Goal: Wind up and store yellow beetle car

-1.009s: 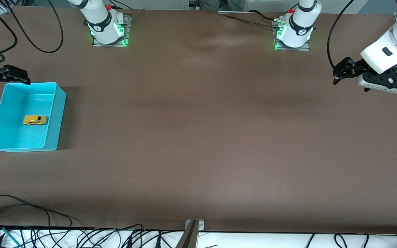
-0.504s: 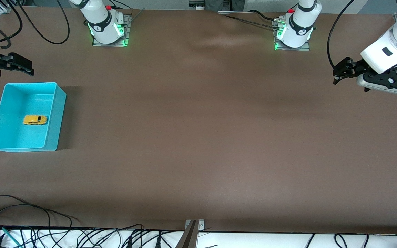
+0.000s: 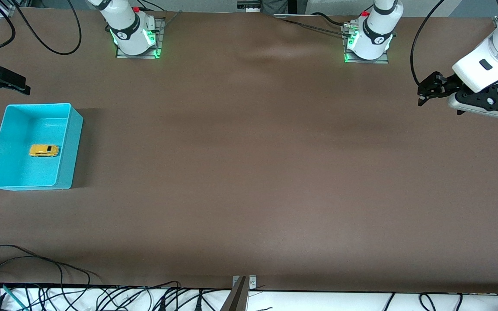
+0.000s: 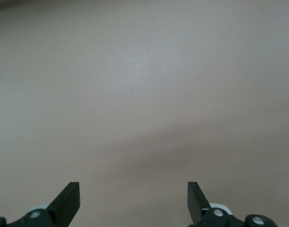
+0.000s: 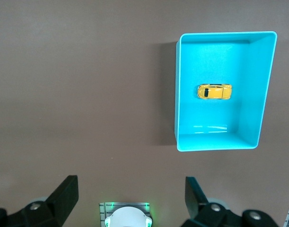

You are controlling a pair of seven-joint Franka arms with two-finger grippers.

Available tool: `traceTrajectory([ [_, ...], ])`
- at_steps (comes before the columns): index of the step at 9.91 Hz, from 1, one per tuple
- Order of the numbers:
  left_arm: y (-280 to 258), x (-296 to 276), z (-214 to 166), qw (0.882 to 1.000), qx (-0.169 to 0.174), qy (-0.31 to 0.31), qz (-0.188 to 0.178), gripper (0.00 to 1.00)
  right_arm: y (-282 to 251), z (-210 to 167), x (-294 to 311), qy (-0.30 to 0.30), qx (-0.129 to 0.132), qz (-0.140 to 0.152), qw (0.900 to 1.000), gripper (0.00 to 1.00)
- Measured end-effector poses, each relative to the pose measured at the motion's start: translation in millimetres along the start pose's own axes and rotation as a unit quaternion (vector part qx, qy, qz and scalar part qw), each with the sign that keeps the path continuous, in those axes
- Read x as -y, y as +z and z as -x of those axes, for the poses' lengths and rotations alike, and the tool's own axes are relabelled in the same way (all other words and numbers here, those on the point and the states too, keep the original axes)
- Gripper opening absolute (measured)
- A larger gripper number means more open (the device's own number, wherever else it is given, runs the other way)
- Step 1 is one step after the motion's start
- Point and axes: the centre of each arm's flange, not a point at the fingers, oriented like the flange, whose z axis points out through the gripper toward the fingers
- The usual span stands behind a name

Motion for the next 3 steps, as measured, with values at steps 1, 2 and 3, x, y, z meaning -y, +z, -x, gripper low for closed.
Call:
traceTrajectory([
  [1,0.0,0.0,0.0,1.0,0.0,0.0,0.0,1.0,0.8,-0.2,1.2,0.004,0.001,-0.001,1.0,1.0],
  [2,0.0,0.0,0.0,1.0,0.0,0.0,0.0,1.0,2.0,-0.4,2.0,0.005,0.002,-0.002,1.0,1.0],
  [3,0.0,0.0,0.0,1.0,0.0,0.0,0.0,1.0,2.5,-0.5,2.5,0.005,0.003,-0.003,1.0,1.0],
])
